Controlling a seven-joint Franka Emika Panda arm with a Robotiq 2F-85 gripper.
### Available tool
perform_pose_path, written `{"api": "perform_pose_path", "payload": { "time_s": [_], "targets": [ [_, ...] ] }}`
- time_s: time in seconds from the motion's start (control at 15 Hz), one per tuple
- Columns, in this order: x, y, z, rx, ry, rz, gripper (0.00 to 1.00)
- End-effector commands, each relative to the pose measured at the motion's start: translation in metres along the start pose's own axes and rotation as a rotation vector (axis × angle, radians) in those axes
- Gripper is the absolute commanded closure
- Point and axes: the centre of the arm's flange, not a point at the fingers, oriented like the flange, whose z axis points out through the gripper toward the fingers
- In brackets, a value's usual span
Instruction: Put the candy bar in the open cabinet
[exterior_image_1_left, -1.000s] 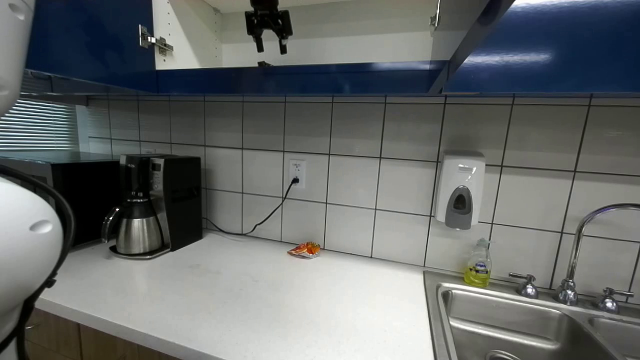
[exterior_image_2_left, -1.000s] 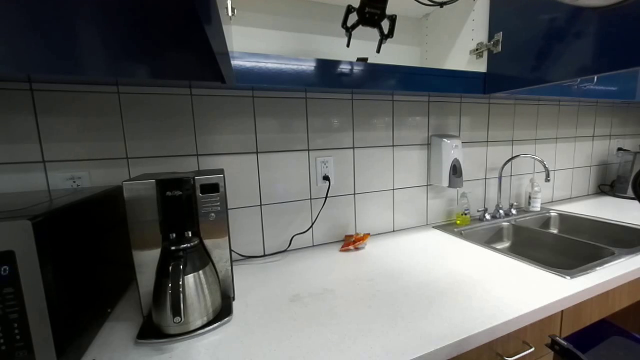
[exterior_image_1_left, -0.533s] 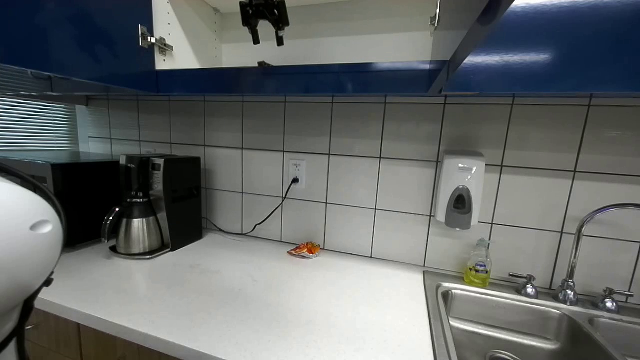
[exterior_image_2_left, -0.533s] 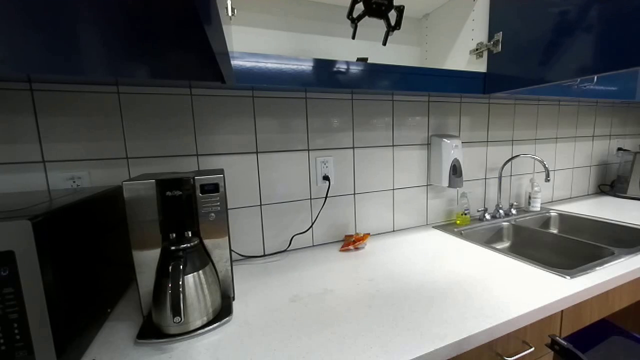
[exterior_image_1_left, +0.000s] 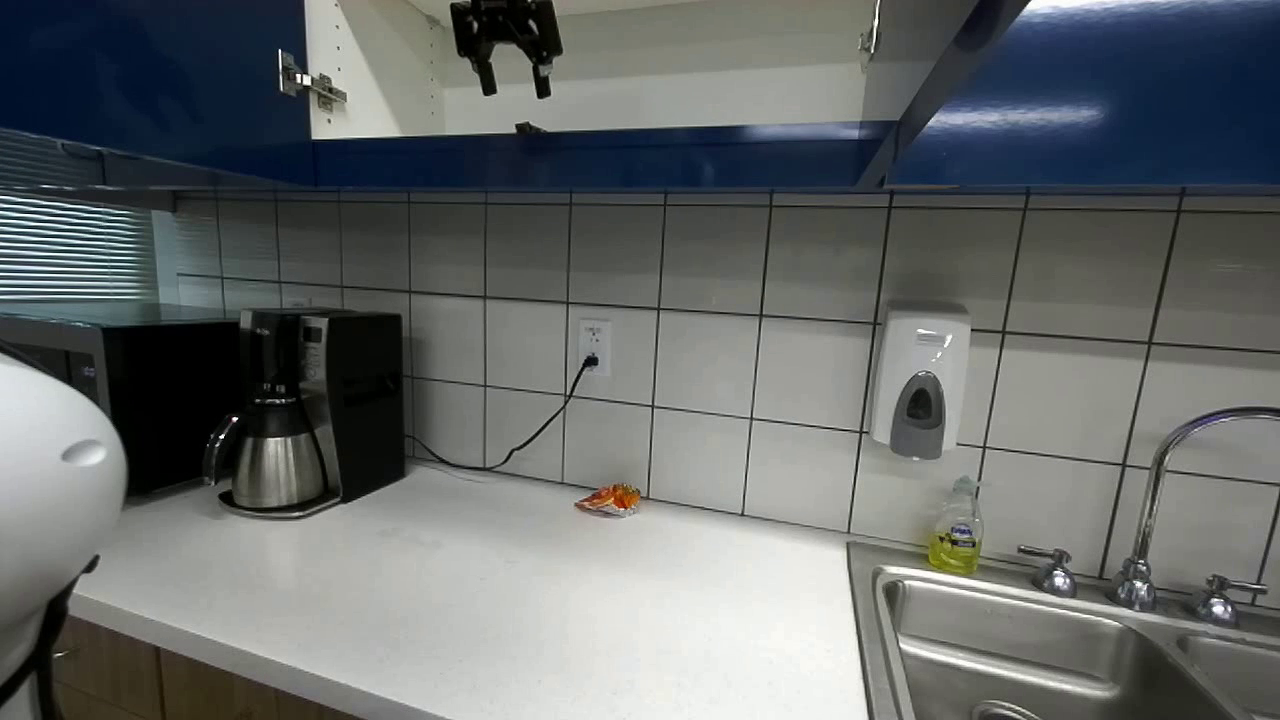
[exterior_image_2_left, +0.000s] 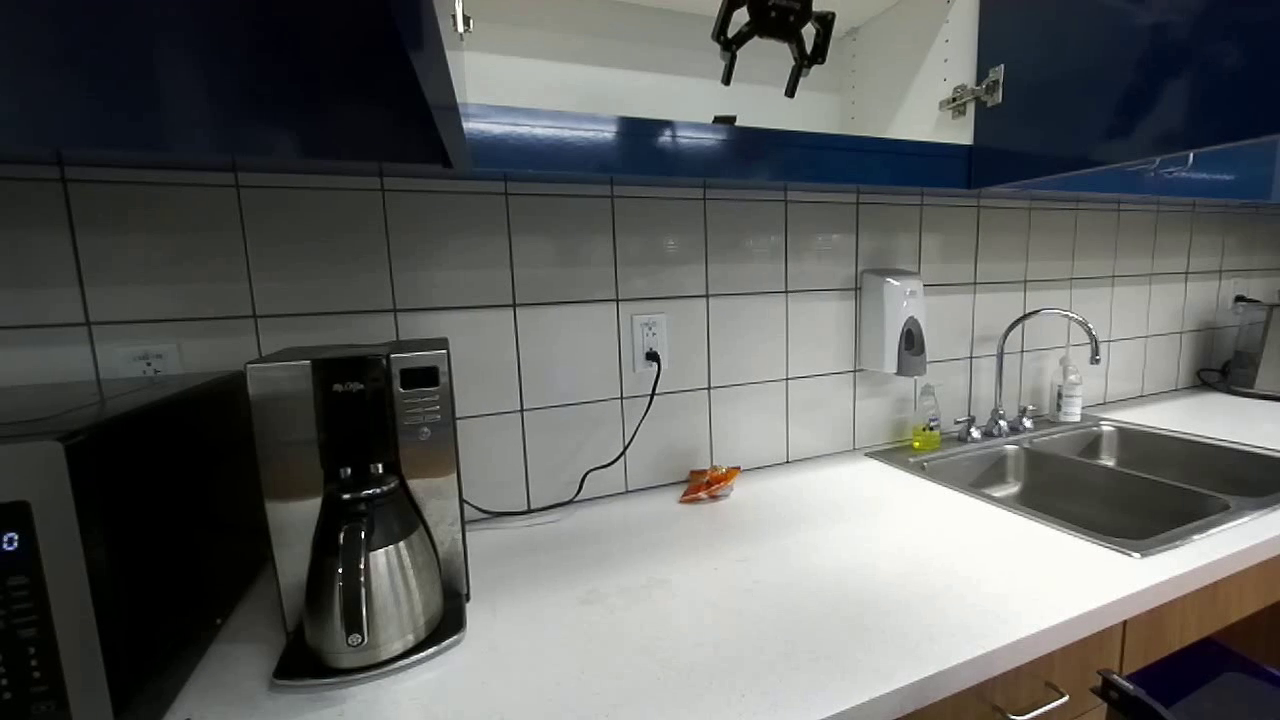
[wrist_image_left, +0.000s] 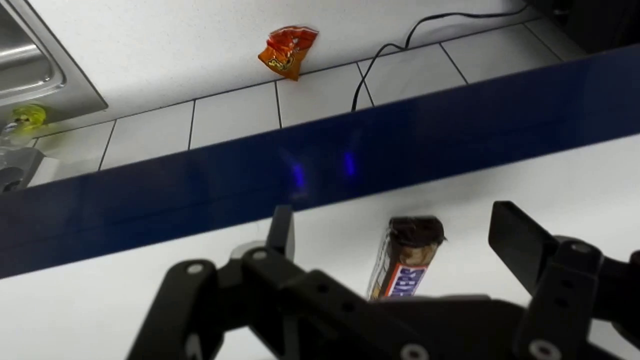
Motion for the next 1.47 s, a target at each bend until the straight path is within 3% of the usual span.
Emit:
{"api": "perform_pose_path", "payload": {
  "time_s": [0.0,0.47,1.4],
  "targets": [
    [-0.069,0.015,0.013,-0.021,-0.023,-0.09,0.0],
    [-0.139,0.029,0.056,-0.032,-0.167,-0.21,0.0],
    [-0.263,0.041,0.221,-0.033,-0.46,-0.307,0.0]
  ]
}}
